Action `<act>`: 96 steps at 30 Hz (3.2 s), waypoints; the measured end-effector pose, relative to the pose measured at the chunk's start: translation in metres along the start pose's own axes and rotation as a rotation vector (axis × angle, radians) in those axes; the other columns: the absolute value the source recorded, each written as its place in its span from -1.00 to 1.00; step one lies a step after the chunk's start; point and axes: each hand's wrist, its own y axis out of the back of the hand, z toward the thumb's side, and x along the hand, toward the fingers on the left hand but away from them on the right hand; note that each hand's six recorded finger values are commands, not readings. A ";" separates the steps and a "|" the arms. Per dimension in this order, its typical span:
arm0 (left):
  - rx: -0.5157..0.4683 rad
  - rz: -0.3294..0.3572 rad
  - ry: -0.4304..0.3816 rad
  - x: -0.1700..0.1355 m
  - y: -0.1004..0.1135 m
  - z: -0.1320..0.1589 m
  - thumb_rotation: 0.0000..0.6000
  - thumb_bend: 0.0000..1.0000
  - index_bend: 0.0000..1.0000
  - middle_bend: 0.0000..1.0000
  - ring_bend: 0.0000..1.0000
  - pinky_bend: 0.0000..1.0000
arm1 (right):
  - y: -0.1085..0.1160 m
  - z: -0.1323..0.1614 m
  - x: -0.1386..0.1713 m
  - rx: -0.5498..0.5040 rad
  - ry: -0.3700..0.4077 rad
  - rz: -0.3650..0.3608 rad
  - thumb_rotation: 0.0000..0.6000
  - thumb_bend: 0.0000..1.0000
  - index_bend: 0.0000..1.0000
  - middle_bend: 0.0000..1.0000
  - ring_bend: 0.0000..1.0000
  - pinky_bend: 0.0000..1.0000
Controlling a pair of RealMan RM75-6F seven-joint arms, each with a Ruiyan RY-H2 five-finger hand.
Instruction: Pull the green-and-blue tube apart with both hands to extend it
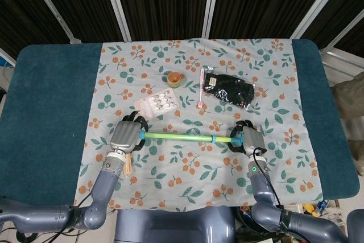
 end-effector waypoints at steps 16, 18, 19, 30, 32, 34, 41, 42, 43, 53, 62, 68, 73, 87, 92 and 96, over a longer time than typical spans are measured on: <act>-0.016 0.023 0.003 -0.013 0.012 -0.011 1.00 -0.11 0.04 -0.48 -0.86 -0.61 | 0.026 -0.018 0.003 0.039 -0.038 -0.049 1.00 -0.06 0.43 -0.66 -0.87 -0.63; -0.020 0.025 0.009 -0.015 0.013 -0.015 1.00 -0.11 0.03 -0.48 -0.86 -0.61 | 0.027 -0.021 0.004 0.043 -0.043 -0.052 1.00 -0.06 0.43 -0.66 -0.87 -0.63; -0.022 0.027 0.012 -0.016 0.014 -0.017 1.00 -0.11 0.04 -0.48 -0.86 -0.61 | 0.028 -0.022 0.004 0.045 -0.046 -0.054 1.00 -0.06 0.43 -0.66 -0.87 -0.63; -0.024 0.049 0.058 -0.028 0.027 -0.051 1.00 -0.11 0.04 -0.48 -0.86 -0.61 | 0.046 -0.036 0.004 0.085 -0.078 -0.094 1.00 -0.06 0.45 -0.65 -0.87 -0.63; -0.023 0.051 0.071 -0.030 0.029 -0.060 1.00 -0.11 0.03 -0.48 -0.86 -0.61 | 0.049 -0.039 0.004 0.093 -0.086 -0.100 1.00 -0.06 0.45 -0.65 -0.87 -0.63; -0.025 0.052 0.083 -0.033 0.030 -0.067 1.00 -0.11 0.03 -0.48 -0.86 -0.61 | 0.052 -0.043 0.004 0.099 -0.095 -0.106 1.00 -0.05 0.45 -0.65 -0.87 -0.63; -0.029 0.051 0.118 -0.039 0.033 -0.093 1.00 -0.11 0.04 -0.48 -0.86 -0.61 | 0.060 -0.053 0.004 0.114 -0.119 -0.120 1.00 -0.05 0.45 -0.65 -0.87 -0.63; -0.029 0.051 0.121 -0.039 0.033 -0.095 1.00 -0.11 0.04 -0.48 -0.86 -0.61 | 0.060 -0.053 0.004 0.116 -0.119 -0.120 1.00 -0.05 0.45 -0.65 -0.87 -0.63; -0.028 0.051 0.123 -0.039 0.034 -0.098 1.00 -0.11 0.04 -0.48 -0.86 -0.61 | 0.061 -0.054 0.004 0.118 -0.121 -0.121 1.00 -0.04 0.45 -0.65 -0.87 -0.63; -0.020 0.046 0.143 -0.041 0.035 -0.113 1.00 -0.11 0.04 -0.48 -0.86 -0.61 | 0.071 -0.065 0.004 0.133 -0.157 -0.143 1.00 -0.04 0.46 -0.65 -0.87 -0.63; -0.019 0.041 0.149 -0.041 0.035 -0.119 1.00 -0.11 0.01 -0.51 -0.86 -0.62 | 0.074 -0.072 0.005 0.139 -0.173 -0.145 1.00 -0.04 0.46 -0.65 -0.87 -0.63; -0.013 0.024 0.150 -0.041 0.032 -0.119 1.00 -0.43 -0.38 -0.78 -0.94 -0.75 | 0.073 -0.073 0.006 0.141 -0.170 -0.136 1.00 -0.34 -0.04 -0.82 -0.92 -0.63; 0.006 -0.009 0.143 -0.042 0.028 -0.118 1.00 -0.67 -0.58 -0.87 -0.96 -0.79 | 0.071 -0.073 0.006 0.148 -0.166 -0.115 1.00 -0.75 -0.88 -1.00 -1.00 -0.66; -0.054 0.065 0.132 -0.065 0.048 -0.133 1.00 -0.81 -0.77 -0.92 -0.97 -0.83 | 0.097 -0.078 0.026 0.207 -0.113 -0.172 1.00 -0.78 -0.92 -1.00 -1.00 -0.66; -0.053 0.141 0.108 -0.093 0.062 -0.150 1.00 -0.89 -1.00 -1.00 -1.00 -0.94 | 0.118 -0.089 0.050 0.274 -0.057 -0.228 1.00 -0.94 -0.99 -1.00 -1.00 -0.67; -0.032 0.213 0.103 -0.125 0.070 -0.171 1.00 -0.91 -1.00 -1.00 -1.00 -1.00 | 0.136 -0.103 0.080 0.341 -0.005 -0.285 1.00 -0.99 -1.00 -1.00 -1.00 -0.68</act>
